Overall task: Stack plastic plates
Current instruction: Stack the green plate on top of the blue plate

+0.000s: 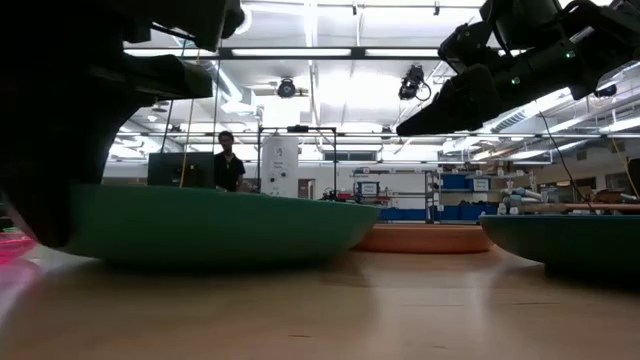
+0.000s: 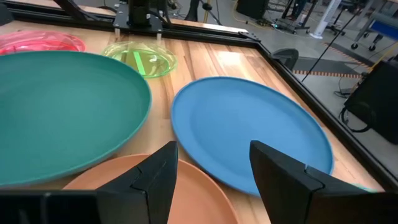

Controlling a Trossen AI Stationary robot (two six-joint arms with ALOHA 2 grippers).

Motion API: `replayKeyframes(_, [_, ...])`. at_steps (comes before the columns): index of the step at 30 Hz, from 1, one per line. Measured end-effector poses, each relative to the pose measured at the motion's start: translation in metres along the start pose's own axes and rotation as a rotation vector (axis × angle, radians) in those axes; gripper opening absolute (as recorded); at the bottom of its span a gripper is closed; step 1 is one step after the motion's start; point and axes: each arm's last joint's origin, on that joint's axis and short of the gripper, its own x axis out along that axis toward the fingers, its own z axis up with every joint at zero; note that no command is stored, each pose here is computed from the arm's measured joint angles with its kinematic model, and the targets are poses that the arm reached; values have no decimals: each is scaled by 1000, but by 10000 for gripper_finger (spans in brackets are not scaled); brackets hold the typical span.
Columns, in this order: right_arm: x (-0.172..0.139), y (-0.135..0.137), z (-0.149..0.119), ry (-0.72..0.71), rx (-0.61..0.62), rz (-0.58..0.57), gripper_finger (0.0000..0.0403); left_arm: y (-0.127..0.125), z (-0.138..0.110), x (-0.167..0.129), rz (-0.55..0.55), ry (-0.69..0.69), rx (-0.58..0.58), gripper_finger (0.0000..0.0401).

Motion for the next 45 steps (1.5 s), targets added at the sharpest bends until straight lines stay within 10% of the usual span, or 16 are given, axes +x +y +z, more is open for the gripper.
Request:
replayKeyframes(24, [0,-1,-4,43,18,-33,205,82,-23,-81,161,-56,-72,17])
replayKeyframes(45, [-24,12,-9,173,85,-120,201,223,-14,-23,306,77,112,26])
